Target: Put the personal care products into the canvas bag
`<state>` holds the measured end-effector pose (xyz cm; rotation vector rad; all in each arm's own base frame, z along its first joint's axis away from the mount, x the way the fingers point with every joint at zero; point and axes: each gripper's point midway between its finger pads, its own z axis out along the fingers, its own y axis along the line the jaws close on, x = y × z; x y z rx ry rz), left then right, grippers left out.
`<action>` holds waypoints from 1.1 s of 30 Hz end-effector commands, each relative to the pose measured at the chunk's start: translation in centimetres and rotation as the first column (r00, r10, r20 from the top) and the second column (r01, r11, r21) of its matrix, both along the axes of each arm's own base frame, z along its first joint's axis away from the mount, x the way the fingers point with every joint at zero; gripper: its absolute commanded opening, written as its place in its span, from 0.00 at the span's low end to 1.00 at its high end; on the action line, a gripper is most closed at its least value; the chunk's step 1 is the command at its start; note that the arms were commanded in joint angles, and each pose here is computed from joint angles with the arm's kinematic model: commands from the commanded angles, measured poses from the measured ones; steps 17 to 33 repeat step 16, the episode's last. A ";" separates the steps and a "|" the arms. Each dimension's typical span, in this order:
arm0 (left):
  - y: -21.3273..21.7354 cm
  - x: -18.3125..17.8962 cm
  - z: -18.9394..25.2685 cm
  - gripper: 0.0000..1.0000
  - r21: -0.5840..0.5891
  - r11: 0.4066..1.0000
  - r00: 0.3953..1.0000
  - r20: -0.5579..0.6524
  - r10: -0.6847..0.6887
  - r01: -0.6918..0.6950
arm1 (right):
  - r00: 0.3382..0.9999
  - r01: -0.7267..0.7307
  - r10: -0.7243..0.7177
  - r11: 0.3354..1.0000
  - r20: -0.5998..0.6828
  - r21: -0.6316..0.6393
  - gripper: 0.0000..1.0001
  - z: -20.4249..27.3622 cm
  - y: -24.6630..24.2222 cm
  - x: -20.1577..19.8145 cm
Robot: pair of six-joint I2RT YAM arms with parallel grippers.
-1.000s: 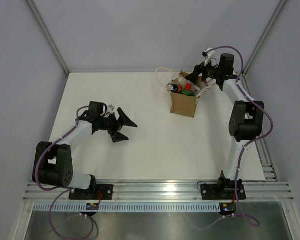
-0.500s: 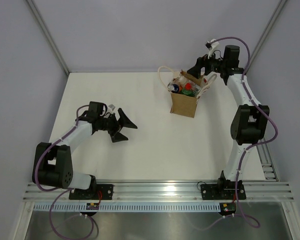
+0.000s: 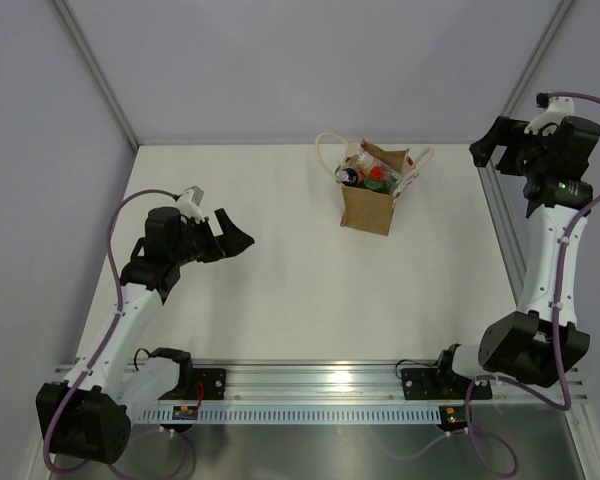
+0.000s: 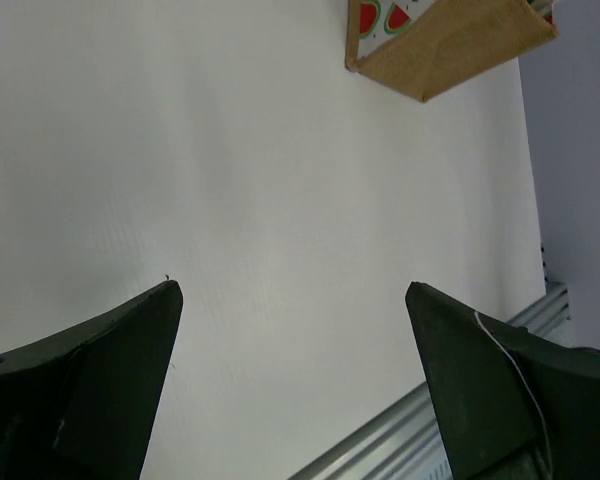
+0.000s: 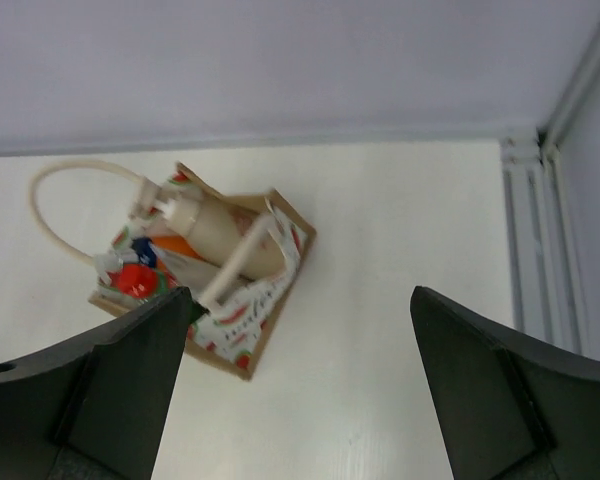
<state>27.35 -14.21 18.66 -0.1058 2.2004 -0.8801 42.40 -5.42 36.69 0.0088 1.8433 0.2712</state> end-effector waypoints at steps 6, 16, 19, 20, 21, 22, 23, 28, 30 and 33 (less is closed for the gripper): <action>3.3 1.4 1.8 0.99 0.137 0.979 0.972 0.201 0.118 -0.148 | 0.927 0.336 -0.364 0.913 -0.090 -0.233 0.99 -5.1 -6.5 -7.2; 3.8 0.4 2.1 0.99 0.164 0.975 0.974 0.194 0.118 -0.151 | 0.935 0.351 -0.355 0.913 0.022 -0.206 0.99 -3.2 -4.4 -11.3; 3.8 0.4 2.1 0.99 0.164 0.975 0.974 0.194 0.118 -0.151 | 0.935 0.351 -0.355 0.913 0.022 -0.206 0.99 -3.2 -4.4 -11.3; 3.8 0.4 2.1 0.99 0.164 0.975 0.974 0.194 0.118 -0.151 | 0.935 0.351 -0.355 0.913 0.022 -0.206 0.99 -3.2 -4.4 -11.3; 3.8 0.4 2.1 0.99 0.164 0.975 0.974 0.194 0.118 -0.151 | 0.935 0.351 -0.355 0.913 0.022 -0.206 0.99 -3.2 -4.4 -11.3; 3.8 0.4 2.1 0.99 0.164 0.975 0.974 0.194 0.118 -0.151 | 0.935 0.351 -0.355 0.913 0.022 -0.206 0.99 -3.2 -4.4 -11.3; 3.8 0.4 2.1 0.99 0.164 0.975 0.974 0.194 0.118 -0.151 | 0.935 0.351 -0.355 0.913 0.022 -0.206 0.99 -3.2 -4.4 -11.3; 3.8 0.4 2.1 0.99 0.164 0.975 0.974 0.194 0.118 -0.151 | 0.935 0.351 -0.355 0.913 0.022 -0.206 0.99 -3.2 -4.4 -11.3; 3.8 0.4 2.1 0.99 0.164 0.975 0.974 0.194 0.118 -0.151 | 0.935 0.351 -0.355 0.913 0.022 -0.206 0.99 -3.2 -4.4 -11.3; 3.8 0.4 2.1 0.99 0.164 0.975 0.974 0.194 0.118 -0.151 | 0.935 0.351 -0.355 0.913 0.022 -0.206 0.99 -3.2 -4.4 -11.3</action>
